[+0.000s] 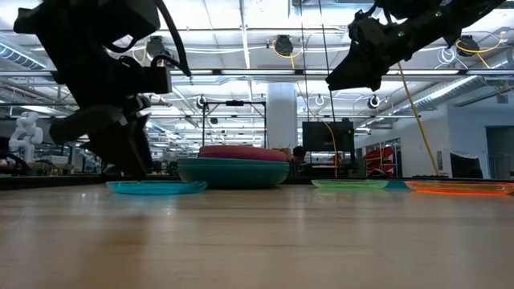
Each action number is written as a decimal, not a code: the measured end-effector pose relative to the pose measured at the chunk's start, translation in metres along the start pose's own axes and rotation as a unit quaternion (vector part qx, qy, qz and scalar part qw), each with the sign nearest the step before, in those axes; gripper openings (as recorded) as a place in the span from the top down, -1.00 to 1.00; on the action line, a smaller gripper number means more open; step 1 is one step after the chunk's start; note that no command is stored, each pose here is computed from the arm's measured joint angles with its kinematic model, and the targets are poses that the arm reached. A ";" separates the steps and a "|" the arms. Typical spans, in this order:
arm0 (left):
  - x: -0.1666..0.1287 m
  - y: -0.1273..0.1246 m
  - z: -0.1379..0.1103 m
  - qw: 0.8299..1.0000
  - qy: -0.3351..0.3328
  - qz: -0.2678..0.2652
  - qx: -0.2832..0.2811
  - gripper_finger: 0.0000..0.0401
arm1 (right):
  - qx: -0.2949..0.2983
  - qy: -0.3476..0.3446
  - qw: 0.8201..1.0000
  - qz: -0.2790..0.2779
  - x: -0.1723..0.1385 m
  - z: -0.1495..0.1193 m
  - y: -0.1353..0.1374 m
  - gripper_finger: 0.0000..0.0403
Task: Stack plastic plates
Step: Stack the bottom light blue plate on top of the light pink plate
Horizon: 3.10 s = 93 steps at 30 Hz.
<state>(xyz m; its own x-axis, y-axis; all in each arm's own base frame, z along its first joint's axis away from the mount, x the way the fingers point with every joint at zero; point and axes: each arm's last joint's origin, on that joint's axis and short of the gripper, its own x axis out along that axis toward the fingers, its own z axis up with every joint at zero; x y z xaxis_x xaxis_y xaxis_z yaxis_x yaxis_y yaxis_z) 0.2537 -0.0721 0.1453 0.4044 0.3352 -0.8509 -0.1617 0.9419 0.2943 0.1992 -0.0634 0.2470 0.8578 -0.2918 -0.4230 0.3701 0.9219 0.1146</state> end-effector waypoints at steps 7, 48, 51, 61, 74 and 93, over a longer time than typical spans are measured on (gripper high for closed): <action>0.012 -0.004 0.000 1.000 0.006 -0.002 0.013 -0.08 | 0.000 0.000 1.000 0.000 0.000 0.000 0.000 0.23; 0.028 -0.012 -0.006 0.999 0.031 0.017 0.004 0.52 | 0.000 0.010 1.000 -0.004 0.000 -0.002 0.000 0.23; 0.027 -0.015 -0.007 0.999 0.025 0.026 0.010 0.52 | 0.000 0.010 1.000 -0.004 0.000 -0.002 0.000 0.23; 0.026 -0.016 -0.008 0.999 0.023 0.029 0.001 0.52 | 0.000 0.011 1.000 -0.004 0.000 -0.002 0.000 0.23; 0.026 -0.016 -0.008 0.999 0.023 0.030 0.001 0.52 | 0.000 0.011 1.000 -0.004 0.000 -0.002 0.000 0.23; 0.026 -0.015 -0.008 0.999 0.024 0.030 -0.001 0.87 | 0.000 0.012 1.000 -0.004 0.000 -0.002 0.000 0.23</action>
<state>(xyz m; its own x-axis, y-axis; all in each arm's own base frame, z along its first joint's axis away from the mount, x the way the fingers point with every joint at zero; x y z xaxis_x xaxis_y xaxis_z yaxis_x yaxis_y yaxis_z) 0.2594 -0.0781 0.1151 0.3505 0.3892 -0.8519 -0.1857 0.9204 0.3442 0.1985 -0.0633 0.2447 0.8463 -0.2930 -0.4449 0.3772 0.9193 0.1121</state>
